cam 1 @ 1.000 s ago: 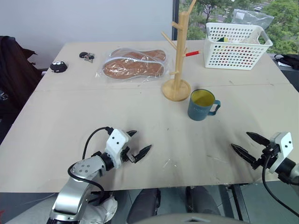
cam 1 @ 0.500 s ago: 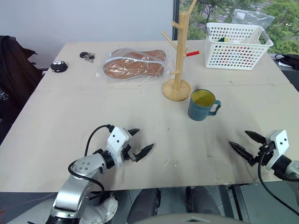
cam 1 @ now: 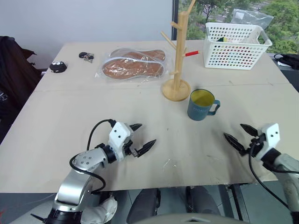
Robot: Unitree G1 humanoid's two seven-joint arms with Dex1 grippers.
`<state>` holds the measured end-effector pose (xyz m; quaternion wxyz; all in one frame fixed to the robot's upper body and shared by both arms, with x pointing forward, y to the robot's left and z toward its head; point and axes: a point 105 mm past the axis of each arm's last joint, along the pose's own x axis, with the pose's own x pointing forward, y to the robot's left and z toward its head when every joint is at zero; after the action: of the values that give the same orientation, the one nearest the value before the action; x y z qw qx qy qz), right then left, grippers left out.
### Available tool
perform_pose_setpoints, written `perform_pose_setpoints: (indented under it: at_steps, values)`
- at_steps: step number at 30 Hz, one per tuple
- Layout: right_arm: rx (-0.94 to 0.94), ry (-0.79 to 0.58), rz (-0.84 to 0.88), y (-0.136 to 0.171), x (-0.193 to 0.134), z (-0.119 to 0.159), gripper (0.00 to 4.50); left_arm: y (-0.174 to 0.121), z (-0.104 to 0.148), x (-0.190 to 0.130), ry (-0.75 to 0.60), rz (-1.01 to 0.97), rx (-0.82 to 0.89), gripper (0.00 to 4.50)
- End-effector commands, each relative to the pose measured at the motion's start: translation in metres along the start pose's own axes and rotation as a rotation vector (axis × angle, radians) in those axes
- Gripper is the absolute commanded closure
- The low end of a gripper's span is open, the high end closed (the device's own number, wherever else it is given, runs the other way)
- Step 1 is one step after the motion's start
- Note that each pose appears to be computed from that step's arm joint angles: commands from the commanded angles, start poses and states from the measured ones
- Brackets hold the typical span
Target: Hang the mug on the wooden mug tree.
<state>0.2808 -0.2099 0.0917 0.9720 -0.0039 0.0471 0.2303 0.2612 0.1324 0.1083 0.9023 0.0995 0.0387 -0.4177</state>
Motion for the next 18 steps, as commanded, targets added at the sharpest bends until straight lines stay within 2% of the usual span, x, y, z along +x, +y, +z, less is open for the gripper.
perform_pose_setpoints:
  at_steps: [1,6,15,16,18]
  values:
    - [-0.050,-0.059,-0.084,-0.002,0.018,0.016,0.02,-0.012,0.023,0.007,-0.058,-0.078,0.035,0.00]
    - [-0.036,-0.119,-0.127,-0.001,0.039,0.025,0.02,-0.021,0.040,0.015,-0.085,-0.141,0.056,0.00]
    - [-0.060,-0.145,-0.178,-0.004,0.061,0.023,0.02,-0.031,0.052,0.019,-0.089,-0.206,0.078,0.00]
    - [-0.062,-0.145,-0.178,-0.004,0.063,0.023,0.53,-0.032,0.053,0.019,-0.091,-0.206,0.079,0.00]
    - [-0.057,-0.149,-0.166,-0.002,0.068,0.021,1.29,-0.032,0.054,0.020,-0.093,-0.209,0.082,0.00]
